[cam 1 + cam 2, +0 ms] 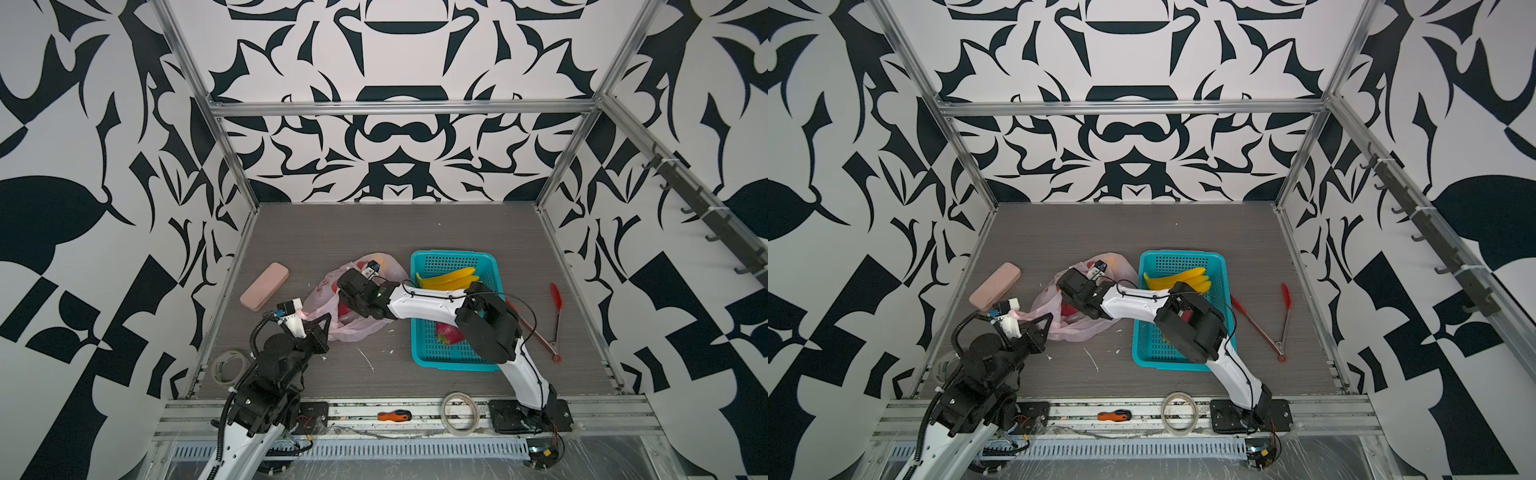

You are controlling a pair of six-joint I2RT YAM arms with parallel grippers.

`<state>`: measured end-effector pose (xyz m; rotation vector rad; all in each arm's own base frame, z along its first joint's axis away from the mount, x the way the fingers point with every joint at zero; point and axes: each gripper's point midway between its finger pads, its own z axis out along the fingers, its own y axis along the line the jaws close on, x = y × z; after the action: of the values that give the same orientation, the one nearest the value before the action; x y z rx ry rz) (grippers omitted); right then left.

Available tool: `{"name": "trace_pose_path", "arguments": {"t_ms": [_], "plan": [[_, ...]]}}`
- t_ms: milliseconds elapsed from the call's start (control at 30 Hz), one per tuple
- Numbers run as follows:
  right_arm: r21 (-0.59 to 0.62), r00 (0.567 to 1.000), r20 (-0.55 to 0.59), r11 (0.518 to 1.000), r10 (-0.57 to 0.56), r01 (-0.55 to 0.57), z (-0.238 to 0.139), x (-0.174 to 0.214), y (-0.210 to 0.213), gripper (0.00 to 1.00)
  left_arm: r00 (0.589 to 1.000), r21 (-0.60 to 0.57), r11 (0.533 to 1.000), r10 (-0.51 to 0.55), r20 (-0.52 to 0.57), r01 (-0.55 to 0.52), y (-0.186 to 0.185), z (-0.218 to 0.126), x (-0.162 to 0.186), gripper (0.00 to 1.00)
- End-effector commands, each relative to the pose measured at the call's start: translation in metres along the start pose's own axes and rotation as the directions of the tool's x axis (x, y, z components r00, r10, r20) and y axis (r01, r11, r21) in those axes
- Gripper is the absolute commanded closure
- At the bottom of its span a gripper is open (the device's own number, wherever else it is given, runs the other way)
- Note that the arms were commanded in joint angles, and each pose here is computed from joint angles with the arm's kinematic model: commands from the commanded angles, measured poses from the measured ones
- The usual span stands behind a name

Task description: Untie the knot of the plastic bag and take out the fruit

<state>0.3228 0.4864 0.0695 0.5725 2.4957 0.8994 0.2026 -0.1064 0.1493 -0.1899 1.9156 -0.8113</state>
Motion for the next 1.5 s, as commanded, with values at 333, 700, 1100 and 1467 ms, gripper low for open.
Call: {"name": "trace_pose_path", "arguments": {"t_ms": [333, 700, 1100, 1467], "plan": [[-0.039, 1.0, -0.031, 0.999, 0.002, -0.003, -0.007, 0.0, 0.019, 0.44, 0.999, 0.027, 1.0, 0.013, 0.053, -0.014, -0.004, 0.005, -0.008, 1.0], [-0.069, 0.996, -0.01, 0.994, -0.091, 0.09, -0.044, -0.014, 0.031, 0.84, 0.994, 0.001, 1.0, 0.014, 0.113, -0.014, 0.001, 0.012, -0.017, 1.0], [-0.119, 0.992, -0.022, 0.985, -0.125, 0.122, -0.067, -0.022, 0.027, 0.97, 0.993, 0.014, 0.999, 0.03, 0.113, -0.032, -0.009, 0.018, -0.027, 1.0], [-0.107, 0.984, 0.01, 0.978, -0.177, 0.177, -0.09, -0.048, 0.01, 0.98, 0.991, 0.004, 0.998, 0.055, 0.118, -0.055, -0.014, 0.013, -0.035, 1.0]]}}
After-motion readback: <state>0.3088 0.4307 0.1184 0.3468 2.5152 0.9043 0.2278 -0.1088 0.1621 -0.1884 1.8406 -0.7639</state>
